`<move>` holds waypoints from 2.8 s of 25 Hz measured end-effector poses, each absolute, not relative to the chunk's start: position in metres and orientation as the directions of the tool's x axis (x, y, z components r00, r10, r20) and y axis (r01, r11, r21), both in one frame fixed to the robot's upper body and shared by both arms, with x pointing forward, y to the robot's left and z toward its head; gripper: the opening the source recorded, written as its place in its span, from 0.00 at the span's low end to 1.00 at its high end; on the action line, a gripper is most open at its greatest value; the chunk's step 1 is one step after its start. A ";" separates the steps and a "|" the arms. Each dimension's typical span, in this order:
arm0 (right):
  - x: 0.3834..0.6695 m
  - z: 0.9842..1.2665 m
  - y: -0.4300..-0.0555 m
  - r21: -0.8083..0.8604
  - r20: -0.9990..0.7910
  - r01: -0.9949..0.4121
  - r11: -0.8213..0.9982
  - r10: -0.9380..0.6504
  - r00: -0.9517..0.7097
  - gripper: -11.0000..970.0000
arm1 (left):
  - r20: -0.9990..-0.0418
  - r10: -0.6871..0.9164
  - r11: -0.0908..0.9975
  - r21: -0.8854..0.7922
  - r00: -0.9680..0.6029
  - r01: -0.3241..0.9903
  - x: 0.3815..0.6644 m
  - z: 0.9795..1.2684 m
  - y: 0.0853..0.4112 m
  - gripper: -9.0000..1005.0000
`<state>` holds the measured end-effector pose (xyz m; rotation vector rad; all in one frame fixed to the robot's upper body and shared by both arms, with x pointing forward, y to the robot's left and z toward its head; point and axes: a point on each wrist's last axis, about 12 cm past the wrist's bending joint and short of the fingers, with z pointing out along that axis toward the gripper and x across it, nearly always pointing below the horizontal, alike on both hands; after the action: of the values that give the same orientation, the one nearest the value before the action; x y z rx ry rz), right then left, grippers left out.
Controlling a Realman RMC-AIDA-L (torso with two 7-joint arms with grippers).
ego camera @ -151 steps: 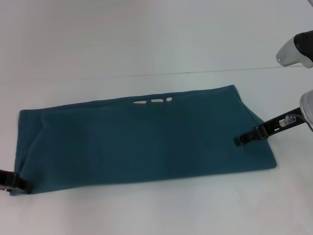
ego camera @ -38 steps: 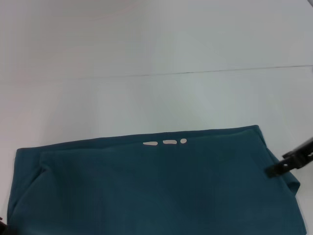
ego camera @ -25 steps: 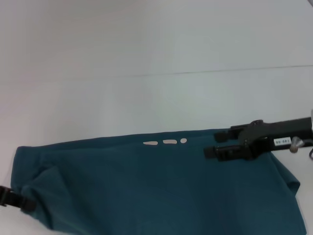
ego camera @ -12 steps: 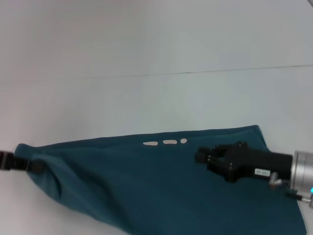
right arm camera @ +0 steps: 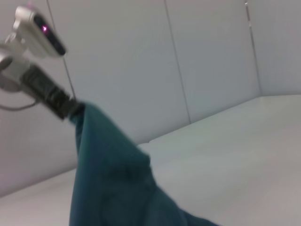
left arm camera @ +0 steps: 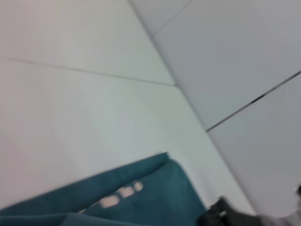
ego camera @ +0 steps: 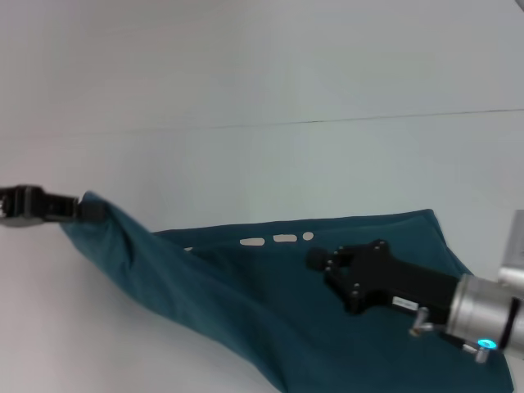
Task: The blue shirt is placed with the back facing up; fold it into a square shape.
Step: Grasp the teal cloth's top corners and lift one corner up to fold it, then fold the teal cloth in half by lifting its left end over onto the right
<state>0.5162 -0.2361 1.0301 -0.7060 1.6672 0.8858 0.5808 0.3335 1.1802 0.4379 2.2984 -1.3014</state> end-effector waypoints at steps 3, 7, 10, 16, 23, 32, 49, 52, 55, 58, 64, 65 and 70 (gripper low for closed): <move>0.524 1.022 -0.218 0.194 -0.960 -0.815 0.546 -0.065 -0.272 0.01 | -0.553 0.043 0.470 -0.723 -0.832 0.506 0.587 1.187 0.326 0.07; 0.531 1.017 -0.206 0.189 -0.950 -0.815 0.548 -0.107 -0.293 0.01 | -0.581 0.030 0.429 -0.727 -0.813 0.536 0.593 1.196 0.318 0.07; 0.535 1.017 -0.199 0.194 -0.946 -0.816 0.545 -0.117 -0.303 0.01 | -0.610 0.005 0.393 -0.727 -0.792 0.563 0.596 1.203 0.315 0.07; 0.543 1.022 -0.182 0.206 -0.942 -0.833 0.514 -0.126 -0.311 0.01 | -0.639 -0.008 0.364 -0.718 -0.769 0.593 0.600 1.213 0.311 0.07; 0.551 1.027 -0.150 0.190 -0.922 -0.890 0.414 -0.236 -0.307 0.01 | -0.642 0.004 0.351 -0.717 -0.766 0.603 0.602 1.215 0.306 0.07; 0.557 1.034 -0.136 0.184 -0.916 -0.910 0.371 -0.270 -0.295 0.01 | -0.634 0.009 0.342 -0.725 -0.773 0.598 0.597 1.211 0.307 0.07; 0.534 1.055 -0.318 0.362 -0.930 -0.508 0.782 0.266 -0.253 0.01 | -0.672 0.268 0.263 -0.638 -0.690 0.724 0.614 1.221 0.244 0.07; 0.523 1.056 -0.335 0.372 -0.927 -0.463 0.805 0.295 -0.232 0.01 | -0.672 0.306 0.251 -0.626 -0.674 0.738 0.618 1.224 0.228 0.07; 0.515 1.055 -0.348 0.378 -0.925 -0.426 0.822 0.314 -0.214 0.01 | -0.668 0.360 0.237 -0.610 -0.651 0.756 0.622 1.227 0.201 0.07; 0.508 1.054 -0.359 0.377 -0.925 -0.397 0.837 0.321 -0.202 0.01 | -0.667 0.400 0.225 -0.593 -0.628 0.773 0.625 1.228 0.171 0.07; 0.502 1.055 -0.371 0.372 -0.927 -0.366 0.853 0.323 -0.191 0.01 | -0.670 0.460 0.225 -0.546 -0.582 0.807 0.625 1.221 0.119 0.07; 0.501 1.055 -0.373 0.372 -0.927 -0.361 0.855 0.323 -0.189 0.01 | -0.673 0.465 0.225 -0.538 -0.575 0.812 0.624 1.219 0.112 0.07; 0.499 1.055 -0.379 0.371 -0.928 -0.338 0.865 0.329 -0.178 0.01 | -0.689 0.489 0.215 -0.500 -0.535 0.839 0.613 1.202 0.072 0.07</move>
<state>0.4986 -0.3794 1.0552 -0.0073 1.6462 0.5927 0.6133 0.0717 1.2020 1.2328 2.1120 -1.2490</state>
